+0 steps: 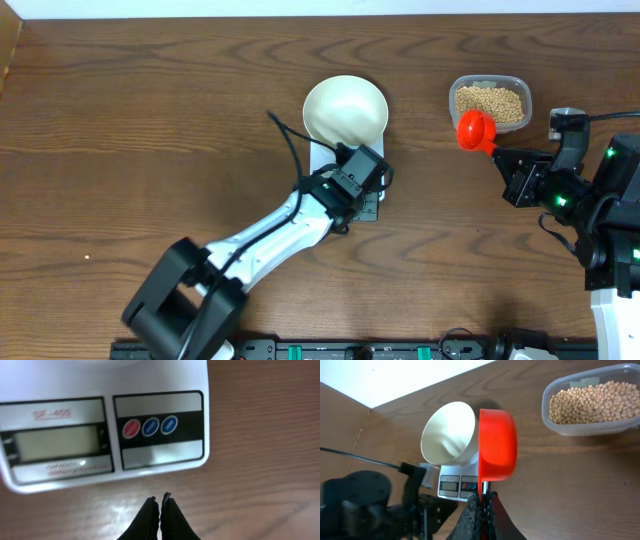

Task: Scoop item into bowl and weigh 50g on scale
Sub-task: 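Reach the left gripper to the scale's front buttons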

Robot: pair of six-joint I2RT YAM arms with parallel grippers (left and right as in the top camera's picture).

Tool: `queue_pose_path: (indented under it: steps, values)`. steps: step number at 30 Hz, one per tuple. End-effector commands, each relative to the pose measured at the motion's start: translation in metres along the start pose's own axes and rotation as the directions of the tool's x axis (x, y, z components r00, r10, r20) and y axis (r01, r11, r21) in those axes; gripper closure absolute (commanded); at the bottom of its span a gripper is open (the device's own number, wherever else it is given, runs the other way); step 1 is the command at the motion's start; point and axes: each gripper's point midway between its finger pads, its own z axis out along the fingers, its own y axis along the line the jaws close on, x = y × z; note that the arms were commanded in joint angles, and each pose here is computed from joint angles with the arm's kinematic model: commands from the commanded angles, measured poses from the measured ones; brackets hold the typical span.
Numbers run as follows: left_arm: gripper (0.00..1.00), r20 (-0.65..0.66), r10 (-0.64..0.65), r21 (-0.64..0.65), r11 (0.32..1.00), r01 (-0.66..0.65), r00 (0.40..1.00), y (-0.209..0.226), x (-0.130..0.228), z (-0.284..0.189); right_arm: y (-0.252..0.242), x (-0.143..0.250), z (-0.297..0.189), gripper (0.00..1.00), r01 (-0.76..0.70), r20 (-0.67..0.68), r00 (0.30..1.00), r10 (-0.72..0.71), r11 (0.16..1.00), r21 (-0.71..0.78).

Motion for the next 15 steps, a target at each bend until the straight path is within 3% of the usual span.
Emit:
queue_pose_path:
  steps: [1,5,10,15]
  values:
    - [0.93,0.006,0.052,-0.012,0.999,-0.052,0.999,0.002,-0.001,0.011,0.001,-0.008,-0.004,0.99,0.029,0.025,0.999,-0.03,1.0,0.008]
    - [0.92,0.033,0.097,-0.002,0.995,-0.097,0.995,-0.002,-0.007,0.017,0.001,-0.008,-0.004,0.99,0.029,0.024,0.999,-0.029,1.0,0.008]
    - [0.93,0.08,0.107,-0.112,0.989,-0.097,0.991,0.016,-0.016,0.026,0.001,-0.008,-0.004,0.99,0.029,0.024,0.999,-0.03,1.0,0.008]
    - [0.92,0.097,0.141,-0.12,0.984,-0.129,0.985,0.016,-0.021,0.031,0.001,-0.008,-0.004,0.99,0.029,0.024,0.999,-0.03,1.0,0.008]
